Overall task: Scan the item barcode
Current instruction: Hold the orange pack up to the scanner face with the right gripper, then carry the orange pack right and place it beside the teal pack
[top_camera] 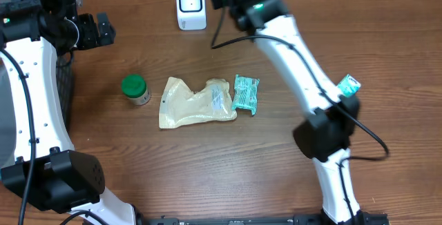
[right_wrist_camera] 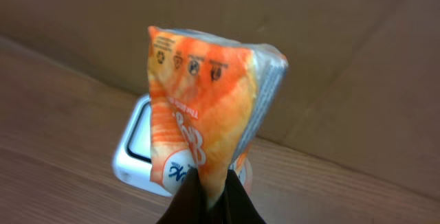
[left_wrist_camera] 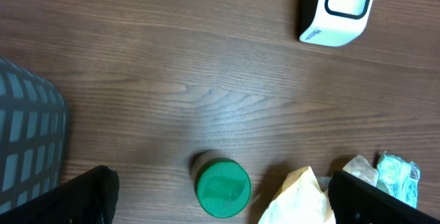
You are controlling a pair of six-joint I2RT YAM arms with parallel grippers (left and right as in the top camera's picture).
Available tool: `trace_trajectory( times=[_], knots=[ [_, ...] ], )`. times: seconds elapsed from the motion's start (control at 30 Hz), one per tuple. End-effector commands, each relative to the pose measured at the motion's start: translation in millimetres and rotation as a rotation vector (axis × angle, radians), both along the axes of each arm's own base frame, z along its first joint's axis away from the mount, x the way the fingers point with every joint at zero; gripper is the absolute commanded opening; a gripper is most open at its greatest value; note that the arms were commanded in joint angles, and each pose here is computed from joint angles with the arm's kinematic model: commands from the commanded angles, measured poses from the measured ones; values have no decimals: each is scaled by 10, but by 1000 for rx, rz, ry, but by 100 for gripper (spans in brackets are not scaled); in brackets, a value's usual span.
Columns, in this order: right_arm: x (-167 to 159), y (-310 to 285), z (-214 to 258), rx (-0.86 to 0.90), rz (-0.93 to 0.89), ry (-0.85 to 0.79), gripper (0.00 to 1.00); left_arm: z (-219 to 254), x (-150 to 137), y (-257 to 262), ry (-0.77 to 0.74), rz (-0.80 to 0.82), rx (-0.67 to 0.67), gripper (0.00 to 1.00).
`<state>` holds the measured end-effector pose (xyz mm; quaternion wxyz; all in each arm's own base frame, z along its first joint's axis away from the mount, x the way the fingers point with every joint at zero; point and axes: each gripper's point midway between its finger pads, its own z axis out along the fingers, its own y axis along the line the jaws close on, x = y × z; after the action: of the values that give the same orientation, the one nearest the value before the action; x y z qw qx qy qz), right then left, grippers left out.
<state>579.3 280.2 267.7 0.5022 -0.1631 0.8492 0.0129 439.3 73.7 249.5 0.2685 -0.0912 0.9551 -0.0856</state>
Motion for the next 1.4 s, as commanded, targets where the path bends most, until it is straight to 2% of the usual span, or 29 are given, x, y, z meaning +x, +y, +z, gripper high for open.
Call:
trace_trajectory(
  times=[0.0, 0.07, 0.13, 0.2, 0.4, 0.57, 0.67, 0.7, 0.77, 0.83, 0.93, 1.0, 1.13, 1.2, 1.23, 1.37],
  knots=[
    [244, 316, -355, -414, 89, -176, 4, 106, 3, -8, -29, 5, -1, 100],
    [399, 581, -716, -568, 183, -259, 4, 106, 3, -8, -29, 5, -1, 100],
    [480, 669, -1217, -720, 255, -259, 4, 105, 2, -9, -28, 5, -1, 100],
    [502, 652, -1362, -735, 243, -248, 4, 106, 3, -8, -29, 5, -1, 100],
    [523, 578, -1363, -750, 214, -240, 4, 106, 3, -9, -29, 5, -1, 100],
    [510, 485, -1054, -741, 151, -260, 4, 106, 3, -12, -29, 4, -1, 100],
    [354, 423, -454, -546, 135, -249, 4, 105, 2, -8, -28, 5, -1, 100],
    [255, 373, -212, -431, 126, -225, 4, 105, 2, -8, -28, 5, -1, 100],
    [93, 286, 43, -310, 124, -176, 4, 105, 2, -8, -28, 5, -1, 100],
    [-271, 110, 354, -95, 115, -40, 4, 105, 2, -8, -28, 5, -1, 100],
    [-785, -155, 535, 167, 109, 202, 4, 105, 2, -8, -28, 5, -1, 99],
    [-1103, -758, 466, 267, -85, 405, 4, 105, 2, -8, -28, 5, -1, 100],
    [-1448, -1838, 25, 298, -444, 694, 4, 106, 5, -21, -29, 2, -1, 100],
    [-1561, -2200, -193, 289, -542, 788, 4, 106, 5, -21, -29, 2, -1, 100],
    [-1647, -2429, -452, 277, -610, 870, 4, 105, 4, -21, -28, 2, -1, 100],
    [-1837, -2728, -1125, 270, -709, 1032, 4, 106, 5, -21, -29, 2, -1, 99]
  ],
)
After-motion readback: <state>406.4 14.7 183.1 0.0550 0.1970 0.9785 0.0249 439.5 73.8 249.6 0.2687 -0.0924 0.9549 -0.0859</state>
